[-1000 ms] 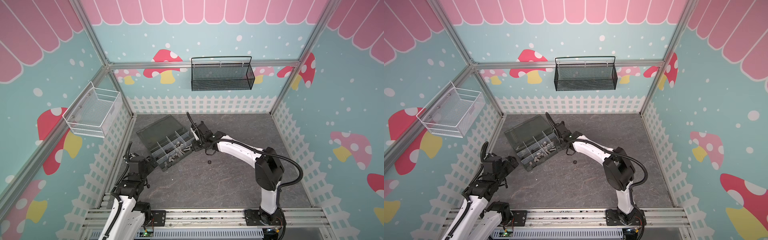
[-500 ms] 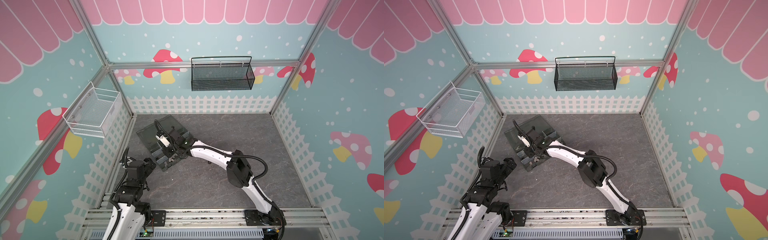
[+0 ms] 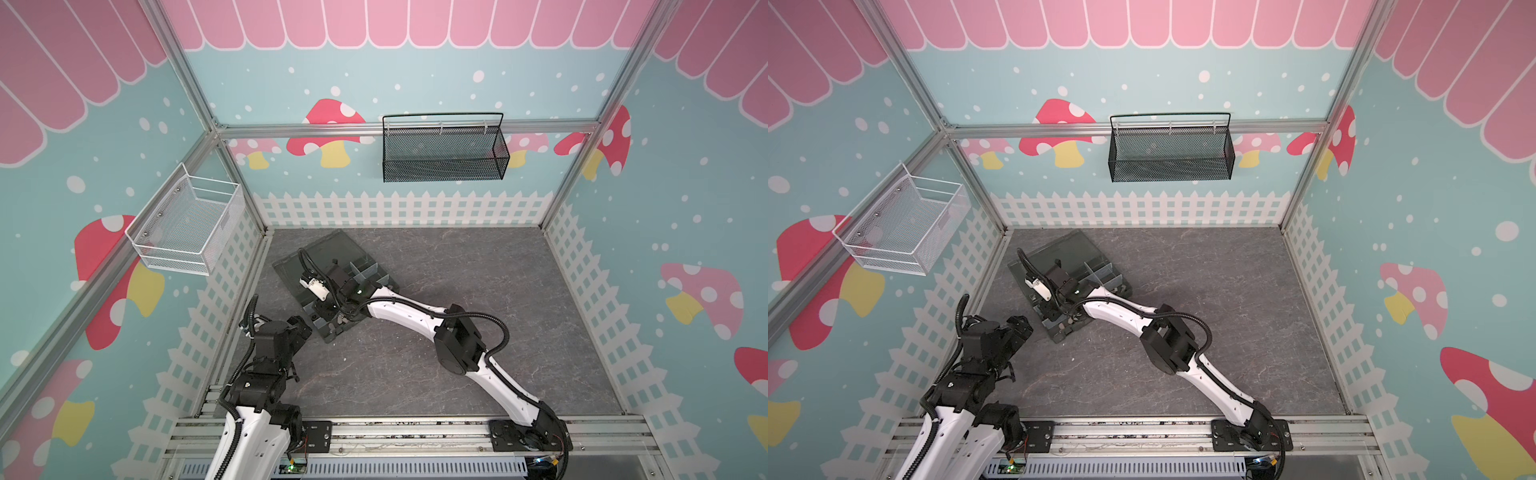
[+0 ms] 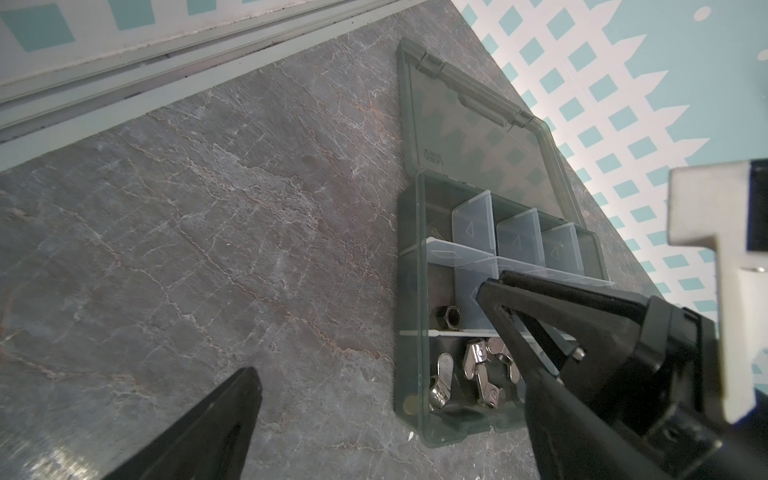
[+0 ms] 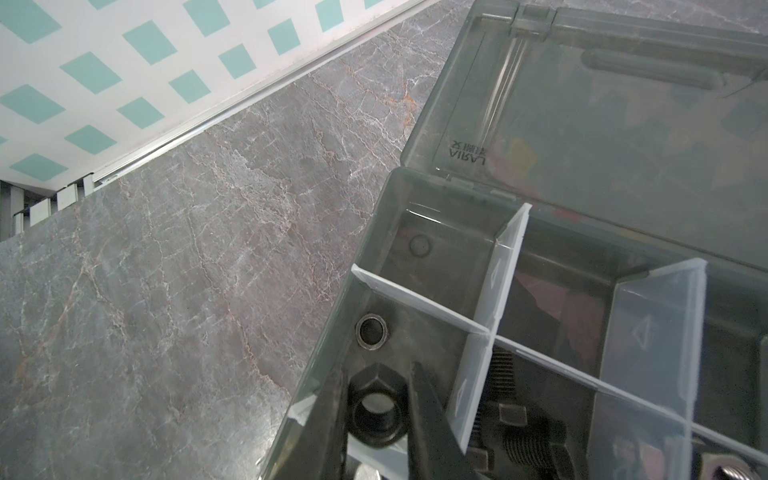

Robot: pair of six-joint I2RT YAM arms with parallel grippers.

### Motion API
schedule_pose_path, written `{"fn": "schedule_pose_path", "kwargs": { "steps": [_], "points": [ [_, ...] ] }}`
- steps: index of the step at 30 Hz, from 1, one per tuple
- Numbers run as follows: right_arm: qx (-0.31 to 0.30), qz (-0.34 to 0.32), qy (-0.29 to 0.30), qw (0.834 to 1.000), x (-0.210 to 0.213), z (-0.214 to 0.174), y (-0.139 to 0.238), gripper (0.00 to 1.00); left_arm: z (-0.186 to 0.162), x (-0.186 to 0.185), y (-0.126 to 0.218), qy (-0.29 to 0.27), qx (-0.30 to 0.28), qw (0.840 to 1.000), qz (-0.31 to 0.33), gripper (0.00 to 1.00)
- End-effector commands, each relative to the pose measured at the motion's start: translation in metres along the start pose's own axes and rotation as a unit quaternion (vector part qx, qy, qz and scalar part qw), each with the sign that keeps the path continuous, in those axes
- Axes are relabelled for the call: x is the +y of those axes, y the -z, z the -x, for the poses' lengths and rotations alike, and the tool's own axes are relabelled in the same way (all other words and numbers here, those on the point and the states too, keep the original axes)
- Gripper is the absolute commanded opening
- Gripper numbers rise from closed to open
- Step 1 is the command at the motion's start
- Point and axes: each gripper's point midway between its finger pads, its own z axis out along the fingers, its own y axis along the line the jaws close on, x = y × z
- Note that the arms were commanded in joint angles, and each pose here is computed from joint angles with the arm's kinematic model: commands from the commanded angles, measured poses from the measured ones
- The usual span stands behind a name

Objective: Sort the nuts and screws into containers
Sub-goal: 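Open the right gripper over the dark-nut compartment to drop the nut, then move the right gripper back over the last dark nut on the table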

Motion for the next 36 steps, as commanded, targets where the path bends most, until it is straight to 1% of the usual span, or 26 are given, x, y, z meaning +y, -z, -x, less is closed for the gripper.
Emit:
{"fn": "schedule_pose_path", "kwargs": {
  "steps": [1, 3, 6, 9, 12, 16, 20, 24, 26, 31, 34, 36],
  "points": [
    [-0.011, 0.003, 0.014, 1.0, 0.001, 0.006, -0.005, 0.25, 0.002, 0.006, 0.0, 0.008, -0.007, 1.0, 0.013, 1.0],
    [-0.01, 0.001, 0.016, 1.0, 0.001, 0.006, -0.006, 0.27, 0.002, 0.006, 0.001, 0.006, -0.007, 1.0, 0.013, 1.0],
    [-0.009, -0.005, 0.014, 1.0, -0.001, 0.006, -0.005, 0.39, 0.004, 0.006, 0.003, 0.003, -0.01, 1.0, 0.016, 1.0],
    [-0.012, -0.007, 0.015, 1.0, -0.002, 0.01, -0.001, 0.44, 0.005, 0.007, 0.004, 0.002, -0.012, 1.0, 0.017, 1.0],
    [-0.018, -0.015, 0.015, 1.0, -0.004, 0.016, 0.006, 0.44, 0.006, 0.006, 0.004, 0.002, -0.012, 1.0, 0.015, 1.0],
    [-0.026, -0.042, 0.009, 0.999, -0.013, 0.028, 0.022, 0.44, 0.007, 0.006, 0.006, -0.001, -0.014, 1.0, 0.017, 1.0],
    [-0.028, -0.064, -0.018, 0.997, -0.023, 0.031, 0.039, 0.43, 0.008, 0.006, 0.007, -0.003, -0.015, 1.0, 0.017, 1.0],
    [-0.024, -0.095, -0.053, 0.994, -0.038, 0.027, 0.065, 0.43, 0.008, 0.007, 0.007, -0.004, -0.015, 1.0, 0.018, 1.0],
    [-0.022, -0.108, -0.07, 0.991, -0.046, 0.022, 0.08, 0.43, 0.008, 0.006, 0.007, -0.004, -0.014, 1.0, 0.019, 1.0],
    [-0.015, -0.137, -0.12, 0.983, -0.068, -0.006, 0.123, 0.44, 0.008, 0.006, 0.007, -0.008, -0.013, 1.0, 0.018, 1.0],
    [-0.003, -0.159, -0.147, 0.976, -0.083, -0.033, 0.148, 0.45, 0.008, 0.006, 0.007, -0.009, -0.014, 1.0, 0.018, 1.0],
    [0.016, -0.177, -0.169, 0.97, -0.094, -0.061, 0.162, 0.46, 0.009, 0.005, 0.007, -0.008, -0.014, 1.0, 0.018, 1.0]
  ]
}}
